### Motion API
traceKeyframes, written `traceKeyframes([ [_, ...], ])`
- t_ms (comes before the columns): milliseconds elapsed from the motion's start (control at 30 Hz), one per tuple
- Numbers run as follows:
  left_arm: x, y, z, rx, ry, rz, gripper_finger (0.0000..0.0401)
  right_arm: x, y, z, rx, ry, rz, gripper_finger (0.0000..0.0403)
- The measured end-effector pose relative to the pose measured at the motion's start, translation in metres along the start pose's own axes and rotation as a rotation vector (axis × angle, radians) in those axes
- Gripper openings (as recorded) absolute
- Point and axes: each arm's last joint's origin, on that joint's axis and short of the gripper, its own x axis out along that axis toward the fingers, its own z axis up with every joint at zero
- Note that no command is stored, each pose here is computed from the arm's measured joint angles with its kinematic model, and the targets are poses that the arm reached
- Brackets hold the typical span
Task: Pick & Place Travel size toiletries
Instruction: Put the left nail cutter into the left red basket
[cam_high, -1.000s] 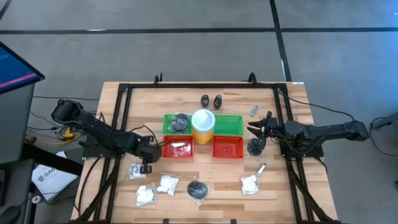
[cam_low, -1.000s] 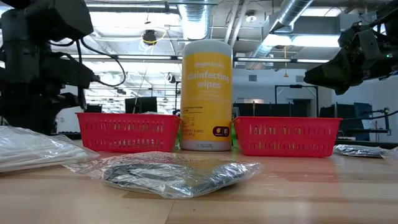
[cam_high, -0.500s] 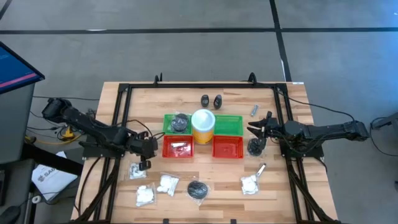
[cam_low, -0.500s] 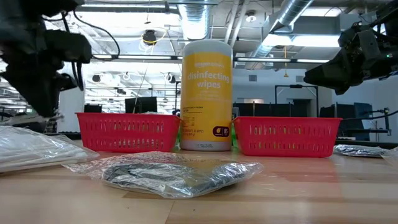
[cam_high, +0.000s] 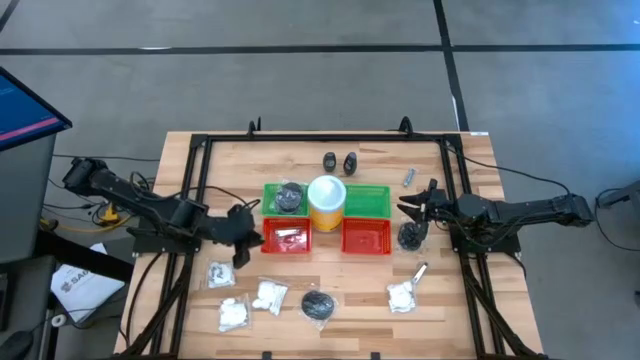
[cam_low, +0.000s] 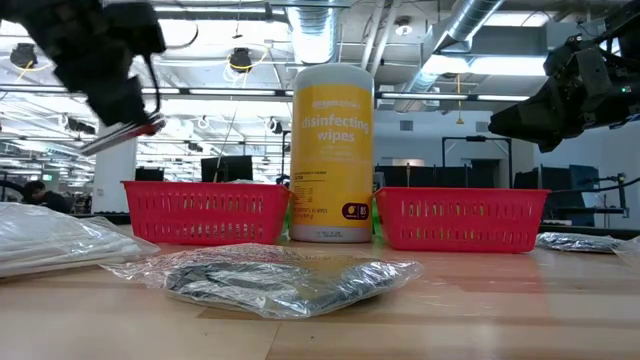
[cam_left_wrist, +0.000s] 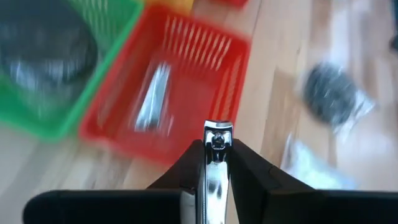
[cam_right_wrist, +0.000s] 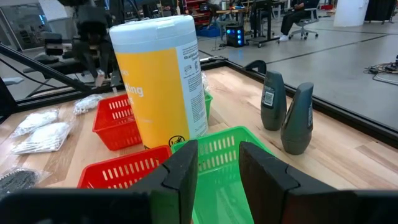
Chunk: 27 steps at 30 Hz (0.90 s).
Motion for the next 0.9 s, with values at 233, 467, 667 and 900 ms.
traceKeyframes([
  [233,0.003,-0.008,0.017,0.072,-0.209,0.028,0.0044,0.0,0.0,0.0,0.0,0.0,0.0,0.0109],
  [467,0.02,-0.012,0.023,0.129,-0.263,0.091,0.0044,0.0,0.0,0.0,0.0,0.0,0.0,0.0109],
  [667,0.044,-0.007,0.024,0.113,-0.236,0.158,0.0045,0.0,0.0,0.0,0.0,0.0,0.0,0.0109],
  [900,0.064,-0.002,0.02,0.116,-0.187,0.206,0.0046,0.0,0.0,0.0,-0.001,0.0,0.0,0.0109],
])
